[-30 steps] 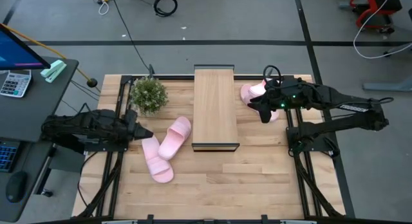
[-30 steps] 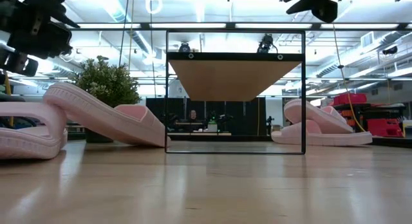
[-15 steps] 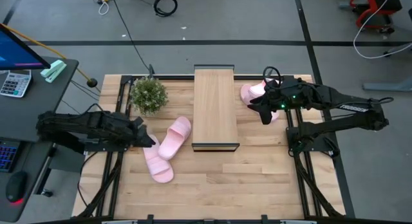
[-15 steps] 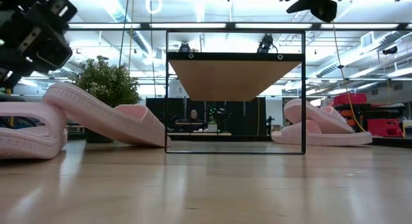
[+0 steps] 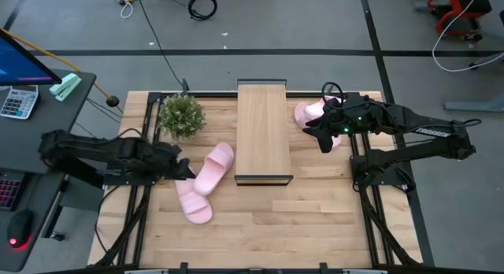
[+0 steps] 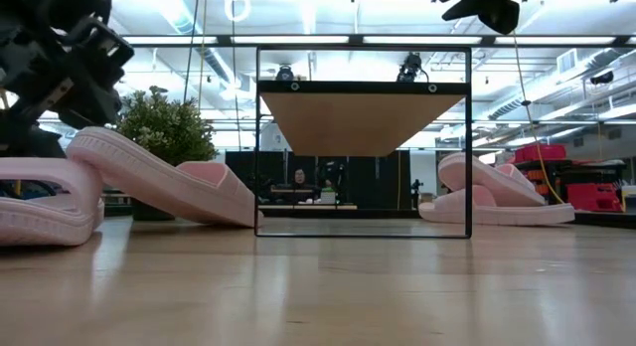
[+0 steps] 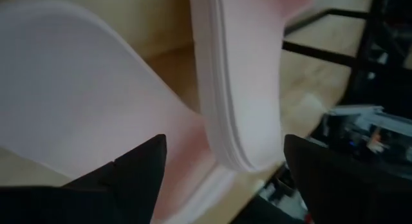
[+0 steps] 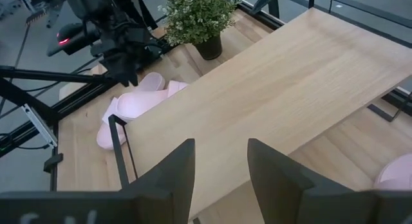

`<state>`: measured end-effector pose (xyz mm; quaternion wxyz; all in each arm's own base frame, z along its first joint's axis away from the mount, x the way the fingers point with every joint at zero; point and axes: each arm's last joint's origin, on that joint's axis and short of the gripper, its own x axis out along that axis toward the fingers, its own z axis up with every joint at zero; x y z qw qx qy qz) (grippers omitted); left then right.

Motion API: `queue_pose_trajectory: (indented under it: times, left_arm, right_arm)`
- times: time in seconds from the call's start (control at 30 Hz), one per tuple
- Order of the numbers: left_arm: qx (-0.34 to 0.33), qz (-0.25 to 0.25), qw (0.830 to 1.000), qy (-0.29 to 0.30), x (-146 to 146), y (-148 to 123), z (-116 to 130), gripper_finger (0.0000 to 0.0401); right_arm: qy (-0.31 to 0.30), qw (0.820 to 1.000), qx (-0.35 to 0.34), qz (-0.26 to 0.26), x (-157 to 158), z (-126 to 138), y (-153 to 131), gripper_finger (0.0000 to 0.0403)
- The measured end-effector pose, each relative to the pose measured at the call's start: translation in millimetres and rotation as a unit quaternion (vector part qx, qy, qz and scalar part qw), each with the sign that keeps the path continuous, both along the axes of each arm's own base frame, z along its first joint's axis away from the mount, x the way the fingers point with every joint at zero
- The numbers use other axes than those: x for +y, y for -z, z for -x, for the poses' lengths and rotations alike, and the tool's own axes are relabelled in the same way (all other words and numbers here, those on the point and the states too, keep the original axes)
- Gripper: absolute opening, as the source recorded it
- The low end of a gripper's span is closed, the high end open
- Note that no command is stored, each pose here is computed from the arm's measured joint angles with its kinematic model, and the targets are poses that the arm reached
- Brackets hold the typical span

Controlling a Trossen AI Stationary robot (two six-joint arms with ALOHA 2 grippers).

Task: Pick and place slides into the shelf
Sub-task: Put the pink slide on the shelf

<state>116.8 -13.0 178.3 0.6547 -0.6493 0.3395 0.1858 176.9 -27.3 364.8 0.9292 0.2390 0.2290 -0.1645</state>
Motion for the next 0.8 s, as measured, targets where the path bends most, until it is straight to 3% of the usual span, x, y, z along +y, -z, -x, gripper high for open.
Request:
queue_pose_trajectory:
  times: [0.43,0.8]
  left_arm:
    - [0.024,-0.058,0.998,-0.028,2,9,-13,0.0365]
    - [0.045,-0.094,0.993,-0.063,12,20,-32,0.0366]
  right_arm:
    - [0.001,1.0,0.0,0.0,0,0,0,0.0149]
    - [0.005,1.0,0.001,-0.007,0,-2,1,0.0149]
